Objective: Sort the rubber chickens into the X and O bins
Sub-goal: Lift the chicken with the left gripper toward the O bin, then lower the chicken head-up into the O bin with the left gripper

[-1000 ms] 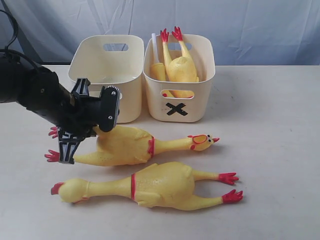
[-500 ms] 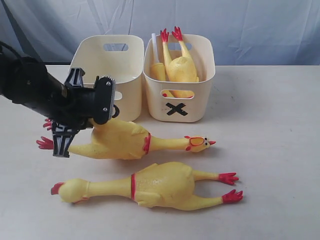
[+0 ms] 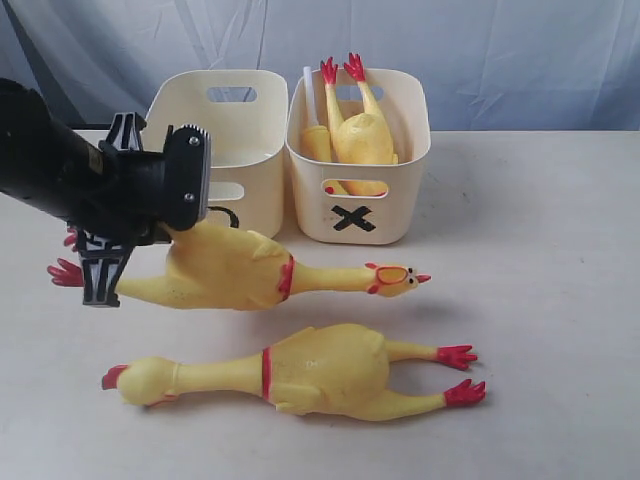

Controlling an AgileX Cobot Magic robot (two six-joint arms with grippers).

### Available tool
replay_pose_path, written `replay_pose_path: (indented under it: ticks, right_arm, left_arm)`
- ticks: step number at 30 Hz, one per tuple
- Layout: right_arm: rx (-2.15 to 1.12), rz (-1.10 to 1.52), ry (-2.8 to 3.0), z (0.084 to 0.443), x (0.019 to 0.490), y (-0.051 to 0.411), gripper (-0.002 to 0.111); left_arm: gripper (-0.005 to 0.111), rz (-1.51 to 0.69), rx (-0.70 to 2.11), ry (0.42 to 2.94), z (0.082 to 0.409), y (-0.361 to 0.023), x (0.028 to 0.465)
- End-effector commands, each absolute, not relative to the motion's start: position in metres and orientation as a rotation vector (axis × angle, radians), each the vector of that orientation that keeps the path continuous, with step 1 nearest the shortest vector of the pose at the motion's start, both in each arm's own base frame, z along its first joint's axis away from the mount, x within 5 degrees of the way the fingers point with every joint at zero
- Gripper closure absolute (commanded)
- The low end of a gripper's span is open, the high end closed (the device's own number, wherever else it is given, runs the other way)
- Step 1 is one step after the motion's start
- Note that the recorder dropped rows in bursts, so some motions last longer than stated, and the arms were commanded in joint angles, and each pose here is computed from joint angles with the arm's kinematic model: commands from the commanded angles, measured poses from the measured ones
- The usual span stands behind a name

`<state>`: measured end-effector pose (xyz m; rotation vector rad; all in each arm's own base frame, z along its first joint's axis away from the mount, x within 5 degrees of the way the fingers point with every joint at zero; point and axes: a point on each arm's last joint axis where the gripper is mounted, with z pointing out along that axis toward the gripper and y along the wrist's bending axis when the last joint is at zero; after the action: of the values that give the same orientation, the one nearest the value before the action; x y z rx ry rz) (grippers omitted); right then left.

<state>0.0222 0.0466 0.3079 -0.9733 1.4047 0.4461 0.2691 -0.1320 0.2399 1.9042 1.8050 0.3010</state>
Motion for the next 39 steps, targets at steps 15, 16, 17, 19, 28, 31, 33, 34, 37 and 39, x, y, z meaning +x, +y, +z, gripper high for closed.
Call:
replay_pose_path:
  ticks: [15,16,17,19,28,31,33,34,37,39]
  right_arm:
    - [-0.964,0.443,1.401,0.307,0.022,0.046,0.108]
    - [-0.964,0.443,1.401,0.307,0.022,0.046,0.108]
    - [-0.964,0.443,1.401,0.307,0.022,0.046,0.108]
    - [-0.964,0.443,1.401,0.307,0.022,0.046,0.108]
    - [-0.966,0.444,1.402,0.307,0.022,0.046,0.108]
    - [-0.964,0.448,1.402,0.307,0.022,0.046,0.108]
    - [-0.964,0.448,1.402,0.307,0.022,0.046,0.108]
    - [-0.964,0.448,1.402,0.307,0.022,0.046,0.108]
    - [-0.964,0.448,1.402,0.307,0.022,0.046,0.108]
    - [-0.964,0.448,1.402,0.307,0.022,0.046,0.108]
  left_arm:
    - [0.107,0.039,0.945,1.714,0.307,-0.144,0.283]
    - [0.107,0.036,0.922,1.698,0.309,-0.144,0.284]
    - [0.107,0.029,0.879,1.69,0.311,-0.142,0.286]
    - [0.107,0.015,0.764,1.696,0.31,-0.135,0.296]
    - [0.107,0.078,0.414,1.632,0.272,-0.125,0.344]
    - [0.107,0.072,0.334,1.615,0.255,-0.126,0.356]
    - [0.107,0.078,0.336,1.631,0.243,-0.13,0.365]
    - [0.107,0.081,0.356,1.626,0.24,-0.134,0.372]
    - [0.107,0.095,0.383,1.614,0.235,-0.14,0.386]
    - [0.107,0.11,0.388,1.611,0.233,-0.142,0.392]
